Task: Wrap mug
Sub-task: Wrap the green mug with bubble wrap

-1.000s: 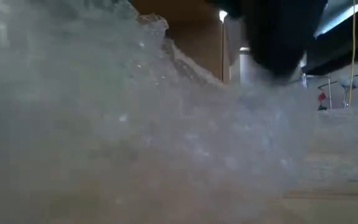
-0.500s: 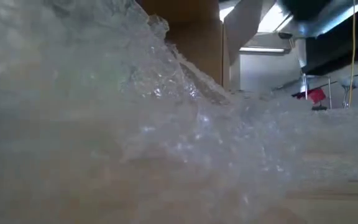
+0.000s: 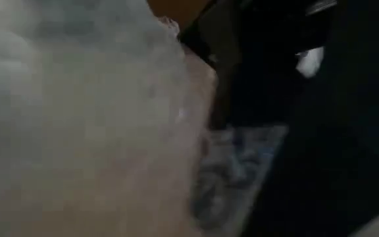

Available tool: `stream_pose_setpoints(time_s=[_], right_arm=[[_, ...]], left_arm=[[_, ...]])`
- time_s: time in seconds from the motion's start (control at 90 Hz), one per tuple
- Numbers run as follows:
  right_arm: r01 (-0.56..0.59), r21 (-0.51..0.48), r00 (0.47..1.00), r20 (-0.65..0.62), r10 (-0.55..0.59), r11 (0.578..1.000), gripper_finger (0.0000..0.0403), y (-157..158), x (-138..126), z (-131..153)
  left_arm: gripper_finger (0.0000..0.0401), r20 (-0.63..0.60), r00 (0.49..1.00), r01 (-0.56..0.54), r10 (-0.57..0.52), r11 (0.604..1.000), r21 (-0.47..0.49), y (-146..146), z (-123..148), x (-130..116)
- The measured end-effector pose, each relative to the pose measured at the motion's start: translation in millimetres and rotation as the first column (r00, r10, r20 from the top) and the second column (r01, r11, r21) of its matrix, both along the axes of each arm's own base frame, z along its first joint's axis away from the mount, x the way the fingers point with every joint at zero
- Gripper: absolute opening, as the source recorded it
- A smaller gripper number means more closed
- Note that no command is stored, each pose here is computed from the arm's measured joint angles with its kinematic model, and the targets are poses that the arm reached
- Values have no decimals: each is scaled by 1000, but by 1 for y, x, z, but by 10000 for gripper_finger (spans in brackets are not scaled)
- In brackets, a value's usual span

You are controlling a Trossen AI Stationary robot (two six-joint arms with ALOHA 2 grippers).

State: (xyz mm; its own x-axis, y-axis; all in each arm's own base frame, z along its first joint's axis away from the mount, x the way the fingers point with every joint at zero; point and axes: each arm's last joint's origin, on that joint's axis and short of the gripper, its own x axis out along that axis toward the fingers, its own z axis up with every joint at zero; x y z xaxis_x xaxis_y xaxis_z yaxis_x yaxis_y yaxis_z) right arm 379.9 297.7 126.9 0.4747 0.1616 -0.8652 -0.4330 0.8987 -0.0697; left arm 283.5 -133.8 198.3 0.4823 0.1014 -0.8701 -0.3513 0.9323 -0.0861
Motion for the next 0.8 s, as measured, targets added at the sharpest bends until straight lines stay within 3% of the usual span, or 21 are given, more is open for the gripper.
stream_pose_setpoints(time_s=[0.078, 0.478, 0.8], right_arm=[[-21, 10, 1000, -19, 21, 1000, 12, 2, -4, 6], [-17, 148, 997, 72, 6, 989, 4, -2, -18, 86], [-44, 247, 996, 82, 25, 968, 1, 11, -39, 114]], left_arm=[[170, 0, 1000, 0, 0, 1000, 0, 0, 0, 0], [170, 1, 1000, -5, 5, 1000, -4, 0, 0, 0], [170, 0, 1000, -2, 2, 1000, -5, 0, 0, 0]])
